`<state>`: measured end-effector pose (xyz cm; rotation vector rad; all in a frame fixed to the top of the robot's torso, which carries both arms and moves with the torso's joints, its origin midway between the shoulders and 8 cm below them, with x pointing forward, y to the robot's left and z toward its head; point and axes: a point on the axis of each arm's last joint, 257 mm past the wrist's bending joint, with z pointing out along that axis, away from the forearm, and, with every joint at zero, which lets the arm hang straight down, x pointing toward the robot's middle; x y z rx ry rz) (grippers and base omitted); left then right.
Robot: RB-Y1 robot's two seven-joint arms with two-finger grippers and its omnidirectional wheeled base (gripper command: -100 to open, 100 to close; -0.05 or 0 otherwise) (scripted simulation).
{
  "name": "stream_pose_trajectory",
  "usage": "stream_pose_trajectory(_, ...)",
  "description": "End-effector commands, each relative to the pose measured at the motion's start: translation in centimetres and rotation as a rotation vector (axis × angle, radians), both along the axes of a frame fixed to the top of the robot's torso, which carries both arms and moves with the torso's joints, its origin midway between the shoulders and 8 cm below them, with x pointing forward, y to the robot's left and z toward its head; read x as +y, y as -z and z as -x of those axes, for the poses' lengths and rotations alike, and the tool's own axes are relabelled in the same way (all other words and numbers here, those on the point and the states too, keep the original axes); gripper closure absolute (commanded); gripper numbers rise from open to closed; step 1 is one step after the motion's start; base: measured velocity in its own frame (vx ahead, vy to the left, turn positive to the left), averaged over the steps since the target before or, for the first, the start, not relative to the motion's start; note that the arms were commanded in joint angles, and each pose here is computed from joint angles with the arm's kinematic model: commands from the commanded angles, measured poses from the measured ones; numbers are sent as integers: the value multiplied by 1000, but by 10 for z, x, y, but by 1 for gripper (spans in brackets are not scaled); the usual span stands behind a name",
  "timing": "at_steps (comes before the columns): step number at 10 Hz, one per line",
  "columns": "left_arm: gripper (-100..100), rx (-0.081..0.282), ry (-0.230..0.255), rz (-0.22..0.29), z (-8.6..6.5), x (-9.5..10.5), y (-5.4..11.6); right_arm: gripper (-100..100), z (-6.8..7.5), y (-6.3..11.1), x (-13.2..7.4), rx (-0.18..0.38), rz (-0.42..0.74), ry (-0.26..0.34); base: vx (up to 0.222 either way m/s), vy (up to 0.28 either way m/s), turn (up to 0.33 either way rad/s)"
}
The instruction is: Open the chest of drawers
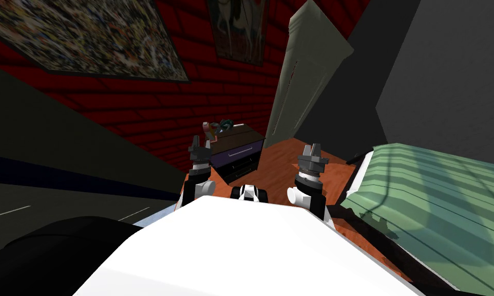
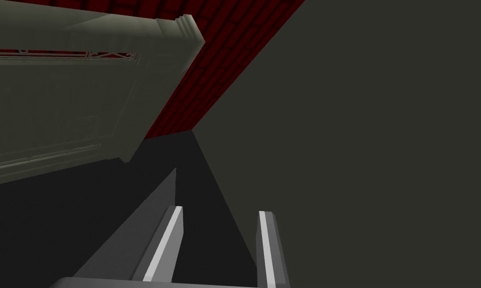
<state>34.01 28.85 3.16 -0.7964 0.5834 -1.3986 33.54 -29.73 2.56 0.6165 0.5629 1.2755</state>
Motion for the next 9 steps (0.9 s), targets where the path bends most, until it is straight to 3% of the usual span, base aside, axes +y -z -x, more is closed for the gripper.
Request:
stream_pose_trajectory(1, -100, 21, 30, -49, -5, -6, 7, 0, 0, 0, 0, 1, 0, 0, 11, -20, 24)
stream_pose_trajectory(5, -100, 73, 61, -96, -17, -6, 32, 0, 0, 0, 0, 1, 0, 0, 25, -33, 35)
stream_pose_trajectory(9, -100, 128, 65, -100, -30, 4, 64, 0, 0, 0, 0, 1, 0, 0, 35, -52, 52)
